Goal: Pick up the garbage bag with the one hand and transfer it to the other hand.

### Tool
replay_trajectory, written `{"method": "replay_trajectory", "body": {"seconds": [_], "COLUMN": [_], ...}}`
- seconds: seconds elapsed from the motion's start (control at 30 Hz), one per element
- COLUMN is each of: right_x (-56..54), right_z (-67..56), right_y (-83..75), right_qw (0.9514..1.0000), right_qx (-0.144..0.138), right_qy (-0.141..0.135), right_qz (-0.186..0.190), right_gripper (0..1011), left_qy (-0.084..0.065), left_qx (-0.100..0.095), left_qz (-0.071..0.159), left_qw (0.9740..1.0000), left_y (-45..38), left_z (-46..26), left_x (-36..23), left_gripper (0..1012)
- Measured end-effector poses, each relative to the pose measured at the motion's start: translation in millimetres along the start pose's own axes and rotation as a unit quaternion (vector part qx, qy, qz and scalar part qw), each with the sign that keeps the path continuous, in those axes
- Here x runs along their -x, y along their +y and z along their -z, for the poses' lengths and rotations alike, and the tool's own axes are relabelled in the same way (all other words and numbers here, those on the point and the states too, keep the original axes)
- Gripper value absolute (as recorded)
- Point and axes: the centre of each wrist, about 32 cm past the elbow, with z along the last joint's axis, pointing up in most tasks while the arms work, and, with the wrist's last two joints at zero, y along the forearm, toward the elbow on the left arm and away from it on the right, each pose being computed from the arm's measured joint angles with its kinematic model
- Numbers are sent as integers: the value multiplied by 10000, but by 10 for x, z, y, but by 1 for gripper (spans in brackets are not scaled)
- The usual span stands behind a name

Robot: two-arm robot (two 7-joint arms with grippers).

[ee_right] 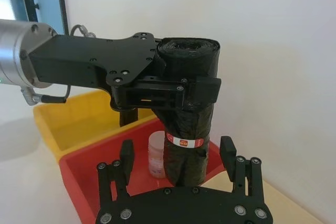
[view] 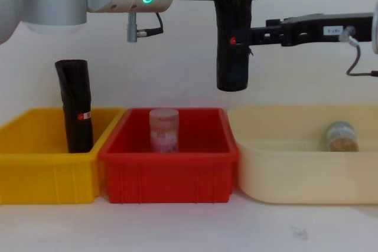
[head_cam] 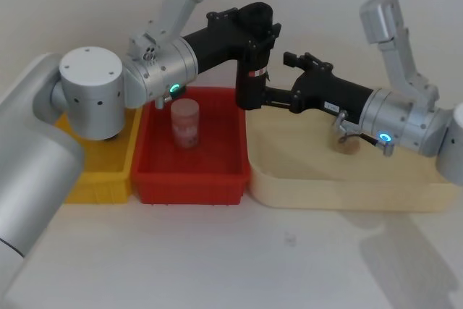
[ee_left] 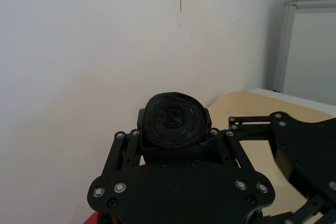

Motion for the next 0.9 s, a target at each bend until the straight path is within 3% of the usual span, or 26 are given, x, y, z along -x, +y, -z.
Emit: {"method": "replay_trajectory", "body": {"seconds": [0.47,0.9], "right_x": [-11,-58], "right_z": [1,14], "right_y": [190,345], "right_qw": [9989,9988], "right_qx": [160,102], "right_qy": [-317,-361], "right_qz": [293,309], "right_gripper": [1001,1001], "left_qy": [0,1], "left_qx": [0,0], "left_qz": [0,0], "left_qw": [10000,10000], "left_y": [0,0], "left_z": [0,0], "left_x": [0,0], "left_gripper": [513,513]}}
